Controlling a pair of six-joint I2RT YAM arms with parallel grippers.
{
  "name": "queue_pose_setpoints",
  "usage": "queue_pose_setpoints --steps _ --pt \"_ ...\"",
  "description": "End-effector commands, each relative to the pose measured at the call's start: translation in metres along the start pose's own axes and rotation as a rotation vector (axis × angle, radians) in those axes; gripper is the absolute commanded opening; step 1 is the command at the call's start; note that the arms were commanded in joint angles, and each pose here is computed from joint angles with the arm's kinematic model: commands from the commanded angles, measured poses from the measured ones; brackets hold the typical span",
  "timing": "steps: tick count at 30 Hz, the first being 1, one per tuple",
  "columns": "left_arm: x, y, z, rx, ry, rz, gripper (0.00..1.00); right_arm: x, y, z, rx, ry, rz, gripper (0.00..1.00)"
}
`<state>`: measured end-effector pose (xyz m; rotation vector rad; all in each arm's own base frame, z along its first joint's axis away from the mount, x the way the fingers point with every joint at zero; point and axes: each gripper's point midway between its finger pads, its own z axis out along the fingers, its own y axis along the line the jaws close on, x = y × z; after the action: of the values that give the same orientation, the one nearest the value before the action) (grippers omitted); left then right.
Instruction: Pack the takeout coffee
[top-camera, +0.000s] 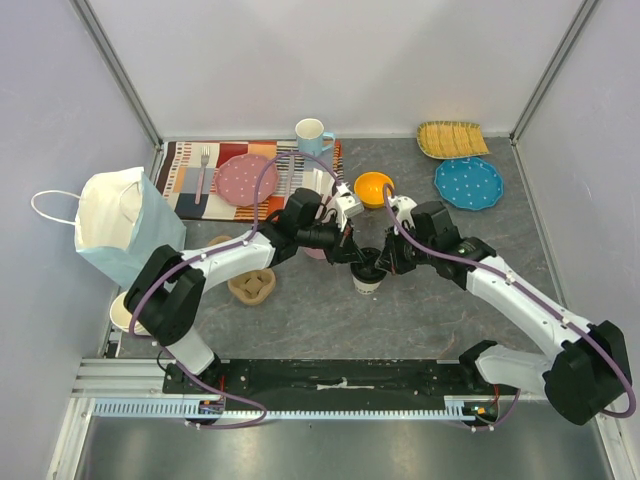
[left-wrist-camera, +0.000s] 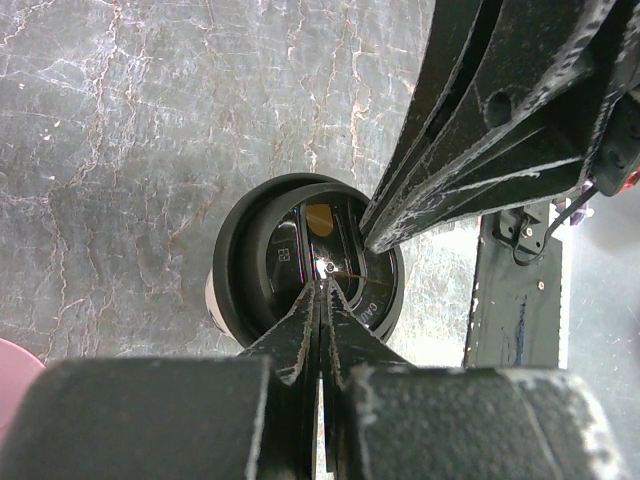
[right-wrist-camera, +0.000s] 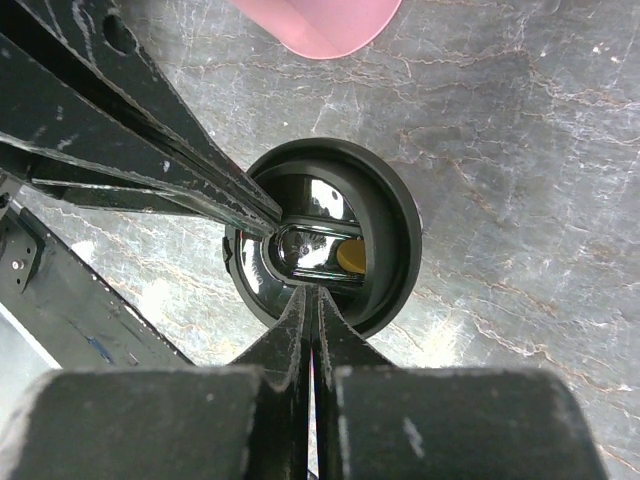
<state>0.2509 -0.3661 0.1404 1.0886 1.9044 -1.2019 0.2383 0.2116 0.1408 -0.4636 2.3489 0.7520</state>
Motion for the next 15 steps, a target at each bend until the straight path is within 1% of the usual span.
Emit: queue_pose_setpoints --steps 1,3,5,8,10,12,13,15 --pt "-0.006 0.004 -0.004 -0.045 0.01 0.028 0.02 -0.019 0.003 -0.016 0.031 -0.007 -0.053 0.0" --pt "-0.016 -0.003 -0.007 -0.029 0.0 0.031 0.02 -0.033 0.013 -0.024 0.005 -0.028 -0.069 0.0" --pt "-0.036 -0.011 -0.013 -0.014 -0.034 0.052 0.02 -0.052 0.021 -0.032 -0.01 -0.076 -0.086 0.0" --pt "-0.051 -0.022 -0.02 0.011 -0.045 0.039 0.02 -0.064 0.028 -0.038 -0.024 -0.109 -0.097 0.0" --pt "-0.057 -0.025 -0.022 0.023 -0.052 0.04 0.02 -0.053 0.022 -0.03 -0.019 -0.082 -0.09 0.0" --pt "-0.051 -0.023 -0.023 0.016 -0.04 0.036 0.02 -0.045 0.021 -0.02 -0.035 -0.069 -0.079 0.0" --pt "-0.05 -0.022 -0.024 0.014 -0.037 0.033 0.02 -0.03 0.014 -0.012 -0.031 -0.039 -0.062 0.0" --pt "-0.042 -0.019 -0.024 0.005 -0.025 0.025 0.02 -0.021 0.008 -0.003 -0.026 -0.027 -0.045 0.0"
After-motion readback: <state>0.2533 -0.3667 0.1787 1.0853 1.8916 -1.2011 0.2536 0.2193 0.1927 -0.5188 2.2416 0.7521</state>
